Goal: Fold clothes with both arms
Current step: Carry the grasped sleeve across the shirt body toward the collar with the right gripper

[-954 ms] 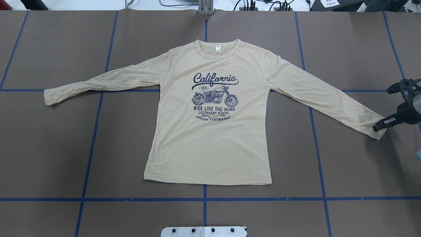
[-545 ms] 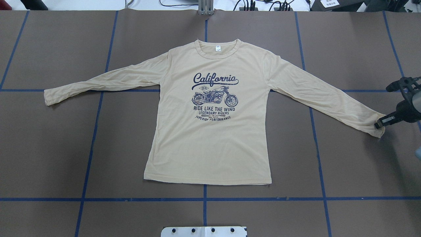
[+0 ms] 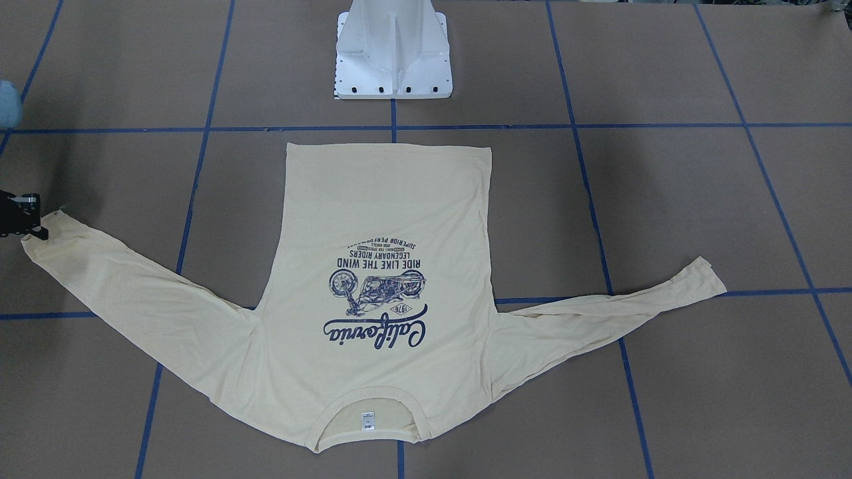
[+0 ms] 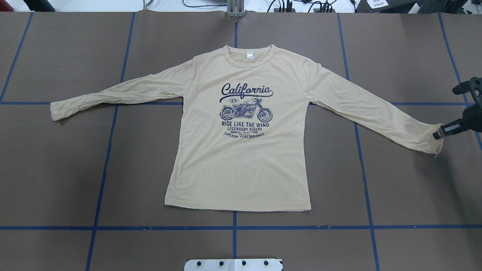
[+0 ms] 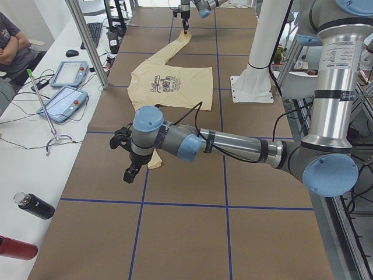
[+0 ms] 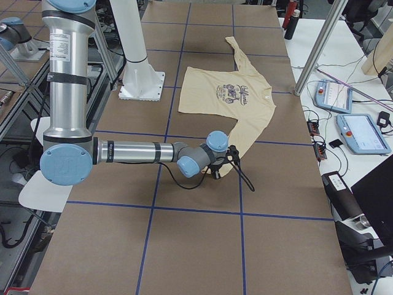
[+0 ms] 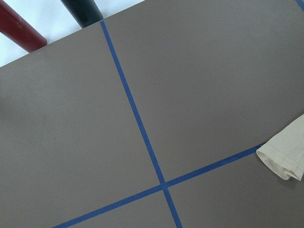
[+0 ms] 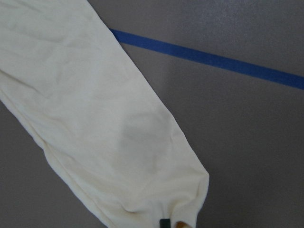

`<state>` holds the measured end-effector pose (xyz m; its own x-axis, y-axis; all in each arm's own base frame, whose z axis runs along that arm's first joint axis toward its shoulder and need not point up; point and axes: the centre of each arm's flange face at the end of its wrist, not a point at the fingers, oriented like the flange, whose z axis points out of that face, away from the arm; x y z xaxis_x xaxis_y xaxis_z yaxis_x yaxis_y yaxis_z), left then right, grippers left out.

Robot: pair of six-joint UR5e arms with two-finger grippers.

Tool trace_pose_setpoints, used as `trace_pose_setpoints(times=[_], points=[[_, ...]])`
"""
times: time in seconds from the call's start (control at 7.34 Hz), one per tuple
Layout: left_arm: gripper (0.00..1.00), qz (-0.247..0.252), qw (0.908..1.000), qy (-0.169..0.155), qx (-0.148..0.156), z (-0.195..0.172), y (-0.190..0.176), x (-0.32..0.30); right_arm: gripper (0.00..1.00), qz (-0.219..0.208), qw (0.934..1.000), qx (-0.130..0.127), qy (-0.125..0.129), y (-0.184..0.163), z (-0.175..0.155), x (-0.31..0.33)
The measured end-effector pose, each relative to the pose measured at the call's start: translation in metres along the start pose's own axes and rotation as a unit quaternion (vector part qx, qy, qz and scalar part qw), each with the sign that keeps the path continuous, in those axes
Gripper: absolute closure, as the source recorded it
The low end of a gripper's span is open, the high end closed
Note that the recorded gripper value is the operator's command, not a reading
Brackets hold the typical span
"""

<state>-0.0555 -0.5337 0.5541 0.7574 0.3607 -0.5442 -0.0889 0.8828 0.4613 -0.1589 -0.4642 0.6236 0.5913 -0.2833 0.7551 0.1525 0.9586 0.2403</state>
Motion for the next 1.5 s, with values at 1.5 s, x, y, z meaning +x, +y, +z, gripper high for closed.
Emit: trace_pose_setpoints(times=[1.5], points=[[0.0, -0.005, 0.9998, 0.017, 0.0, 0.001, 0.0, 0.001, 1.0, 0.05, 0.9764, 0.075, -0.196, -0.285, -0.112, -0.387]])
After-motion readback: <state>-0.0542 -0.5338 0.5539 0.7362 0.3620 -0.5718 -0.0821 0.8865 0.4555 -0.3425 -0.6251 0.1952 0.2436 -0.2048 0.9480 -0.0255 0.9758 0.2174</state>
